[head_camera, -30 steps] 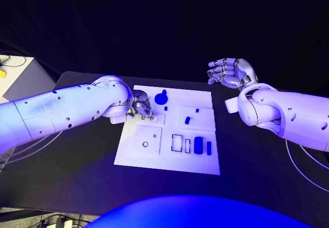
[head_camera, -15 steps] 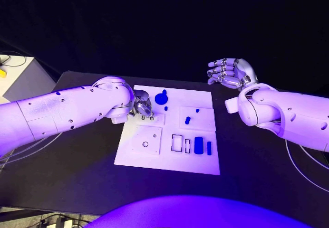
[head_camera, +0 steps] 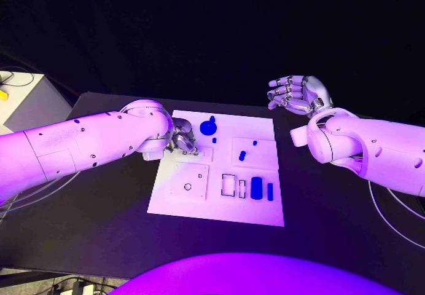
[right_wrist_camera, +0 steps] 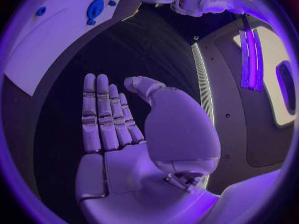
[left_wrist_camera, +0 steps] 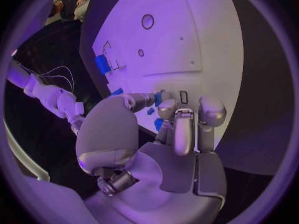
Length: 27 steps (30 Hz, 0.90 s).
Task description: Assemble the parts on the task board
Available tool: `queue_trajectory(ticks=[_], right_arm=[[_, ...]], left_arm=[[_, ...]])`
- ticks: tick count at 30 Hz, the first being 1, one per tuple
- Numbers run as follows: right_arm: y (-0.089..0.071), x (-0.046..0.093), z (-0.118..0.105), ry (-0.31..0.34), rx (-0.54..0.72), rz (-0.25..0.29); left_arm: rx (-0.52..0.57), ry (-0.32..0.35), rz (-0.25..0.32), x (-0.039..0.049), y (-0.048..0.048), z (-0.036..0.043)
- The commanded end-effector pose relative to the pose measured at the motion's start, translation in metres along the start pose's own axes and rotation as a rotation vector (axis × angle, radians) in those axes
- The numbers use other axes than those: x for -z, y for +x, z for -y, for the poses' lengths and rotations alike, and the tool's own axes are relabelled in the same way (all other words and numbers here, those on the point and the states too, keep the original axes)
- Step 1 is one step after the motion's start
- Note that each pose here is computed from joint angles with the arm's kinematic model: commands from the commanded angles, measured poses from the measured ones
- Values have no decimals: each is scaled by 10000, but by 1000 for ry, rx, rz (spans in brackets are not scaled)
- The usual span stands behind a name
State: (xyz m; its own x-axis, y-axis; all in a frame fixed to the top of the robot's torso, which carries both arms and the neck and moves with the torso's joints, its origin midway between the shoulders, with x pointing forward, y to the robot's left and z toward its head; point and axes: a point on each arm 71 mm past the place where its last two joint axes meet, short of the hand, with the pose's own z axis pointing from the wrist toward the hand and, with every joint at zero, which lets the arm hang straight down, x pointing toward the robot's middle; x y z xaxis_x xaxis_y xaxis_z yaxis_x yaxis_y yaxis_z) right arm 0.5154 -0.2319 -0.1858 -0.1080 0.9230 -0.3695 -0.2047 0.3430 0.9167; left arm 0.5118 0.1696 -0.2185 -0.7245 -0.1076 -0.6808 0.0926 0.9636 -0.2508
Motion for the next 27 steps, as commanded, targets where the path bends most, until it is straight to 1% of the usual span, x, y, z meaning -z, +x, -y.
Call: queue_trajectory(ticks=[1, 14, 20, 27], right_arm=[[19, 1, -10, -10, -5, -17], [23, 1, -11, -11, -5, -18], [25, 0, -11, -11, -6, -19], [26, 1, -12, -11, -6, -20]], left_arm=[[-7, 5, -31, -4, 14, 18], [-4, 5, -33, -23, 7, 36], [-13, 7, -45, -32, 14, 52], [-28, 2, -57, -45, 15, 50]])
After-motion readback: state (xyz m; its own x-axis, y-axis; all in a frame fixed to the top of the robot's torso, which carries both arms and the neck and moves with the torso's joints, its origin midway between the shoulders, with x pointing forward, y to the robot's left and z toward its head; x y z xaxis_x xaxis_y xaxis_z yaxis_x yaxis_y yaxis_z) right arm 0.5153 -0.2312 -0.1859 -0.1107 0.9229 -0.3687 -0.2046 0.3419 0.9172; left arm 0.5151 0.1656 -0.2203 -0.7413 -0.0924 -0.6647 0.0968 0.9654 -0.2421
